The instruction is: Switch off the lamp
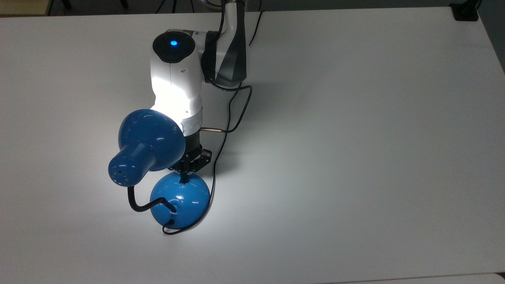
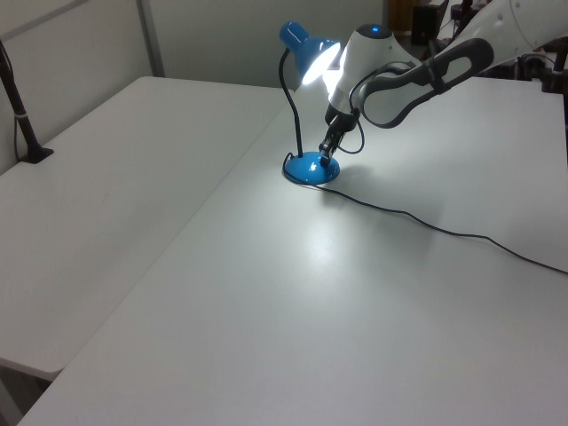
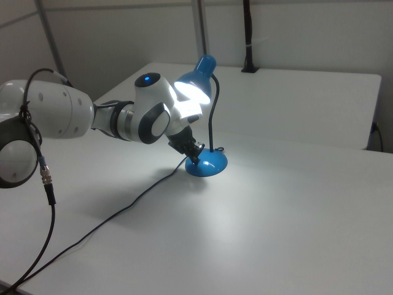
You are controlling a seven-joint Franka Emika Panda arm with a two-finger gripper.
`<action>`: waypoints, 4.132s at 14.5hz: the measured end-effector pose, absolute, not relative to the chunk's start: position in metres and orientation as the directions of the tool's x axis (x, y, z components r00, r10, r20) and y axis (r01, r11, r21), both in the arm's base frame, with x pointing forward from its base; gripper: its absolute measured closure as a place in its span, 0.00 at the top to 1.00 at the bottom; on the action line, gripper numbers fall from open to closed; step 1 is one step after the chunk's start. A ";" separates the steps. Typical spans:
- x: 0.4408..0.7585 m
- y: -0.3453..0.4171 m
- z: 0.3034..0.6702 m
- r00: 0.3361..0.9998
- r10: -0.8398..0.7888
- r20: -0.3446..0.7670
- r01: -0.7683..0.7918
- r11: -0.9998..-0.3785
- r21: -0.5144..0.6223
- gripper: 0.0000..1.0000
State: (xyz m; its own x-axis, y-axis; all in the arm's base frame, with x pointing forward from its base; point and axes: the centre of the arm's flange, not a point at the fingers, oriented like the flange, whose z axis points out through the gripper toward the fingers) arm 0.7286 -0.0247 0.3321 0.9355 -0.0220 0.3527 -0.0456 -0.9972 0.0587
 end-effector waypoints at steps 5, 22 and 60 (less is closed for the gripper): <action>0.729 -0.015 0.330 0.936 -0.010 0.351 -0.033 -0.998 0.059 0.01; 0.720 -0.012 0.322 0.944 0.010 0.329 -0.015 -0.997 0.075 0.01; 0.719 -0.025 0.333 0.922 -0.049 0.383 -0.069 -0.997 0.039 0.01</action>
